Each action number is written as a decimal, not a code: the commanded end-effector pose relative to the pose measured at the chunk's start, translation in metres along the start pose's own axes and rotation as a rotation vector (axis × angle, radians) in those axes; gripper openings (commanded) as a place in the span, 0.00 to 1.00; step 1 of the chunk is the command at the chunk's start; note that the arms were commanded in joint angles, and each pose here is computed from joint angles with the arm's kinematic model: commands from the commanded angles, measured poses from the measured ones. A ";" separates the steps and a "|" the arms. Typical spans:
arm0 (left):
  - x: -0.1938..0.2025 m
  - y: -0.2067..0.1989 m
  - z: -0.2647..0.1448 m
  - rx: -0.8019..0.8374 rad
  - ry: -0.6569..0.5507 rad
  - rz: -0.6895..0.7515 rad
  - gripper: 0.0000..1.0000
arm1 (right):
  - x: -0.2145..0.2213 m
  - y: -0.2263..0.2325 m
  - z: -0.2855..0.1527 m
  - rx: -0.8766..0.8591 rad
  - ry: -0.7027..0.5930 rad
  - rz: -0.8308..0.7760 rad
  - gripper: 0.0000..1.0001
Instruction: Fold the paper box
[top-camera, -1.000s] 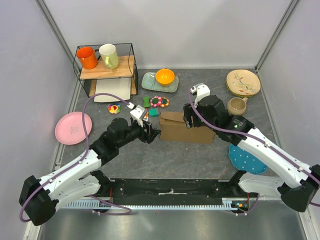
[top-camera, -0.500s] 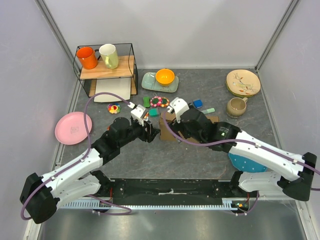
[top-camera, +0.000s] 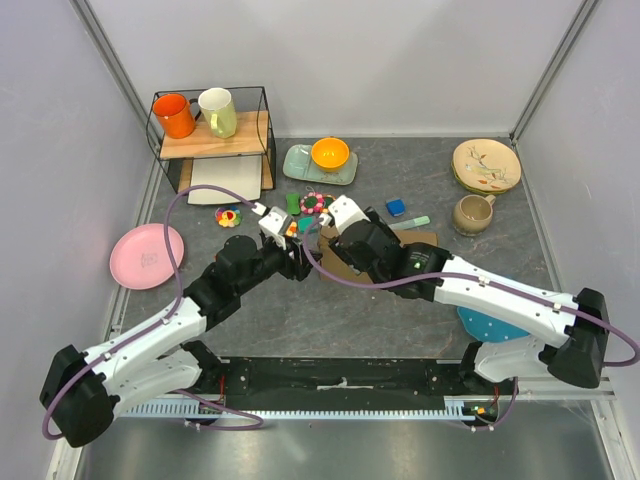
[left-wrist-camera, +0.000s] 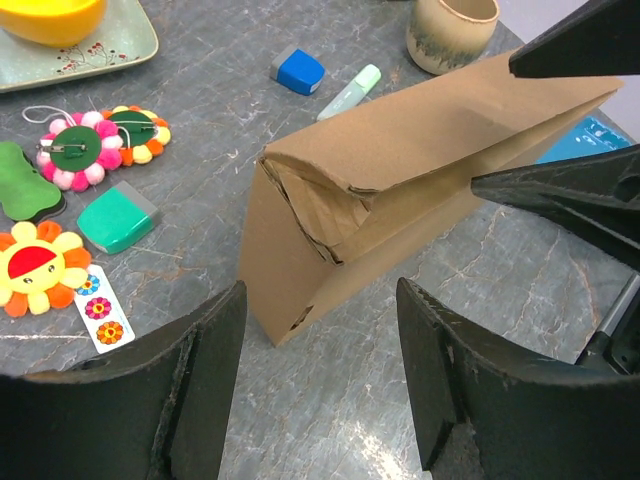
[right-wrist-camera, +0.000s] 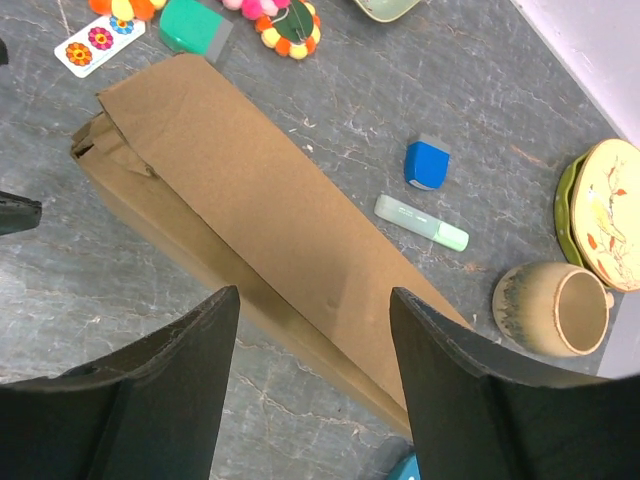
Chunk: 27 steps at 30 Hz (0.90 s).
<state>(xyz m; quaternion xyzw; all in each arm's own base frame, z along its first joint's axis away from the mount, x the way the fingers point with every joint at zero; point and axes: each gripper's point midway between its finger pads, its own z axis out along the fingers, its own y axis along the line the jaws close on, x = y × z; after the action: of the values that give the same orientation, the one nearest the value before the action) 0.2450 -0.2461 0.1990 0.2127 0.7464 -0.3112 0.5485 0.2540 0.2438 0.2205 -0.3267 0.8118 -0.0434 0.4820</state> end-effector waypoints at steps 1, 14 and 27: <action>-0.016 -0.002 0.004 0.001 -0.067 -0.007 0.68 | -0.020 -0.006 0.004 0.060 -0.047 -0.001 0.66; -0.019 0.001 0.000 -0.012 -0.112 -0.017 0.67 | -0.016 0.005 0.013 0.101 -0.022 -0.044 0.27; -0.055 -0.008 0.009 0.029 -0.246 0.000 0.67 | -0.023 0.009 0.004 0.085 -0.007 0.012 0.15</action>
<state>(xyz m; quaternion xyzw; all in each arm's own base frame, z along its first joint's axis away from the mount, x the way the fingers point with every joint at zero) 0.2538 -0.2493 0.2115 0.1977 0.7125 -0.3237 0.5903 0.2584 0.2565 0.2144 -0.3314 0.8057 -0.0964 0.4814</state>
